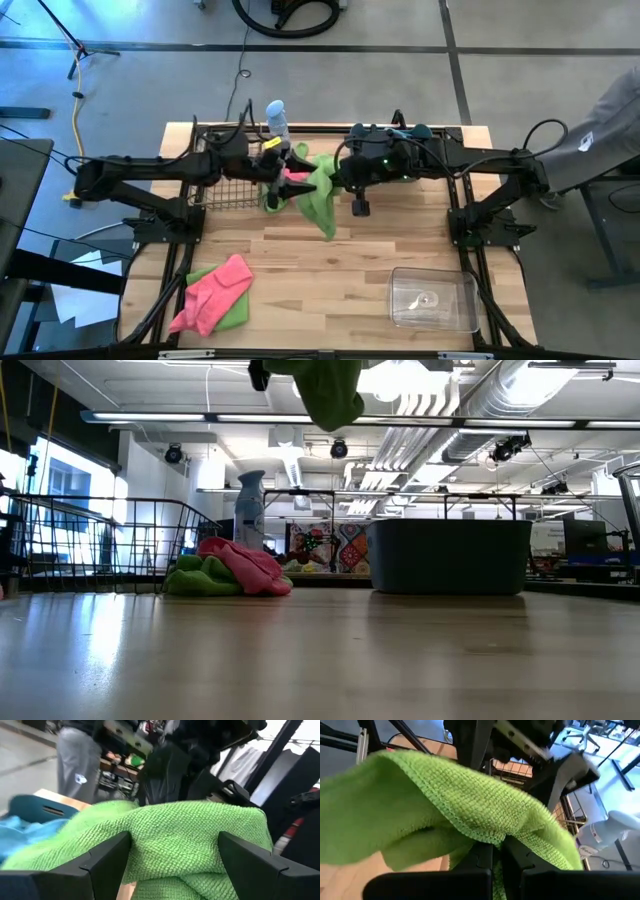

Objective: Sort microfiber towel by color & place in baskets
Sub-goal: Put the top right green towel into the wire basket

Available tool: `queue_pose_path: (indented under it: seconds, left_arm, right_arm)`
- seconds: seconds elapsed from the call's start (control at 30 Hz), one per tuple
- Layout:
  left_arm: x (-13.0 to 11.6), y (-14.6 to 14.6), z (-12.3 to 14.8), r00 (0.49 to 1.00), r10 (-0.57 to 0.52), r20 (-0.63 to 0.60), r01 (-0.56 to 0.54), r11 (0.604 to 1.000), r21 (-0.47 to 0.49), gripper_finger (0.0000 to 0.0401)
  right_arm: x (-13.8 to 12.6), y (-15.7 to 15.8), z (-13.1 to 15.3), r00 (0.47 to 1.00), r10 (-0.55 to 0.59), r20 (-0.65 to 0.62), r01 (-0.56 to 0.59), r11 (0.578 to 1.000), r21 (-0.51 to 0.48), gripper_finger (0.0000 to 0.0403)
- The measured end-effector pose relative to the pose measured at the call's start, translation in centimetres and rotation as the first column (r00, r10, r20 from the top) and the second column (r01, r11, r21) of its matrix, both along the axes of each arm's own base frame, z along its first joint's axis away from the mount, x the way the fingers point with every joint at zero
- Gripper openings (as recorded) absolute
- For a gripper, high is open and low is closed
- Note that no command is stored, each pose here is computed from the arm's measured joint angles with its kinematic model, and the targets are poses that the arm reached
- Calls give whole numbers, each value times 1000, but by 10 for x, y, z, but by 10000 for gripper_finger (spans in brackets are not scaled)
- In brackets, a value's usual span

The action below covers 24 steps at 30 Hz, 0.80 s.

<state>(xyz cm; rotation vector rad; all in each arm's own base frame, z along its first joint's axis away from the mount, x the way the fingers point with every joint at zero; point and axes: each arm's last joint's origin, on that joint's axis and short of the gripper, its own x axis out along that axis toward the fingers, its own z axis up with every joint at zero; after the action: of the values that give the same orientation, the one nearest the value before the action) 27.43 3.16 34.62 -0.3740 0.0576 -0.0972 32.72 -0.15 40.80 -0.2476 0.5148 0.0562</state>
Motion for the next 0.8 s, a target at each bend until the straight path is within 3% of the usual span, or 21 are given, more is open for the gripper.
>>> queue_pose_path:
  seconds: [0.27, 0.43, 0.8]
  left_arm:
    - [4, -1, -1, 998, -63, 15, 64, 997, -49, 292]
    - [3, -4, 7, 978, -189, 92, 192, 981, -26, 292]
    - [2, -5, 6, 971, -226, 79, 229, 973, -27, 281]
  right_arm:
    - [4, 6, 9, 983, 150, 105, -150, 989, -8, 0]
    - [7, 7, 16, 967, 178, 182, -169, 983, -68, 0]
    - [26, 5, 8, 964, 155, 215, -137, 986, -96, 0]
